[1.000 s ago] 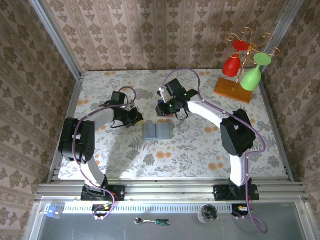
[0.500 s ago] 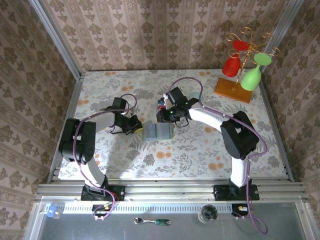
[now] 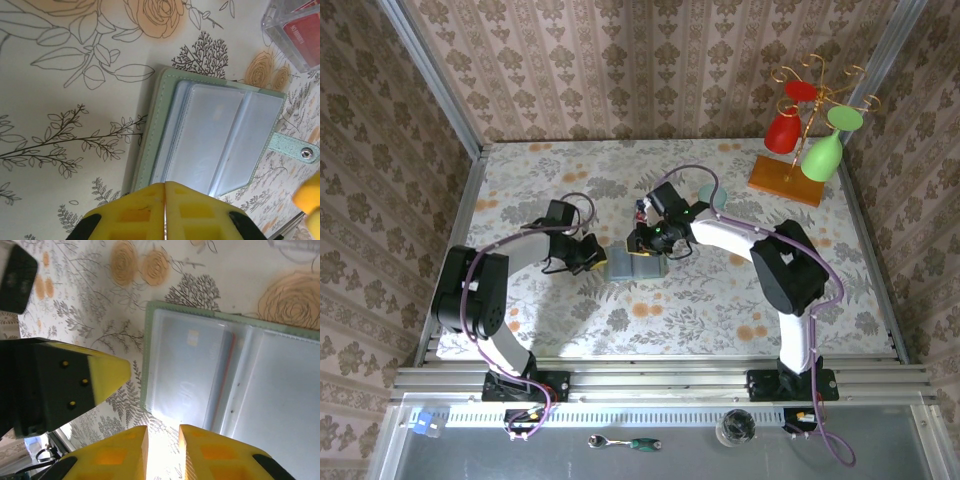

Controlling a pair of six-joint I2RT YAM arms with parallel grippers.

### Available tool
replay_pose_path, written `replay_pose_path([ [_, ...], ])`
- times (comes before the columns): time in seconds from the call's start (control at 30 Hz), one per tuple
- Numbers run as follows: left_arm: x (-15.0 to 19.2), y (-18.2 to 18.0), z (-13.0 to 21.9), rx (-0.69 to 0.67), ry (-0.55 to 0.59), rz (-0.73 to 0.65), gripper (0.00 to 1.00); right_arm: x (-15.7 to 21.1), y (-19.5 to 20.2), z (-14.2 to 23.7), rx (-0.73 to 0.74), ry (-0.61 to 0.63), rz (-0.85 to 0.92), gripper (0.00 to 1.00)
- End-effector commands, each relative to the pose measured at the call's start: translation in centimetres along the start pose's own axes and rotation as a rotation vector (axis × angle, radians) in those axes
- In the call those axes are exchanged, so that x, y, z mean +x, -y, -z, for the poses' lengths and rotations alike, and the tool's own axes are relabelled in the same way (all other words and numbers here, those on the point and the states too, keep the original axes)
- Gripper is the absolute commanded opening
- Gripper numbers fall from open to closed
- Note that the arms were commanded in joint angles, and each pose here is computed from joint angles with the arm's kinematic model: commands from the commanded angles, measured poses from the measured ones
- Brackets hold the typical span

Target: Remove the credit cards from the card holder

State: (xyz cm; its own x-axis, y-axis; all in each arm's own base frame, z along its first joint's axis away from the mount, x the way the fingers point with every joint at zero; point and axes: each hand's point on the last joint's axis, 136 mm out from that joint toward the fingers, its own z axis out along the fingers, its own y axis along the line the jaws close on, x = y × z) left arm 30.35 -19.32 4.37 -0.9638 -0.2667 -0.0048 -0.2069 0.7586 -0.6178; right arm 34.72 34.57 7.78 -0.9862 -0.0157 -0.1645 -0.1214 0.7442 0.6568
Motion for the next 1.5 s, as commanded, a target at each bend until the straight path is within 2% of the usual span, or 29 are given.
replay_pose_path([
  [0.0, 0.2, 0.5, 0.6, 0.028, 0.024, 0.009, 0.09, 1.1, -0.1, -1.2, -0.046, -0.053, -0.076, 0.26],
  [0.23, 1.0, 0.3, 0.2, 0.058, -0.009, 0.012, 0.09, 1.2, 0.3, -1.9, -0.048, -0.064, -0.11, 0.31],
  [0.9, 1.1, -0.5, -0.9, 0.057, -0.036, 0.026, 0.08, 0.6, -0.7, -3.3, -0.083, -0.105, -0.103, 0.31],
  [1.47, 1.4, -2.2, -1.2, 0.025, -0.054, 0.051, 0.07, 0.9, 0.3, -4.6, -0.025, -0.129, -0.117, 0.31],
])
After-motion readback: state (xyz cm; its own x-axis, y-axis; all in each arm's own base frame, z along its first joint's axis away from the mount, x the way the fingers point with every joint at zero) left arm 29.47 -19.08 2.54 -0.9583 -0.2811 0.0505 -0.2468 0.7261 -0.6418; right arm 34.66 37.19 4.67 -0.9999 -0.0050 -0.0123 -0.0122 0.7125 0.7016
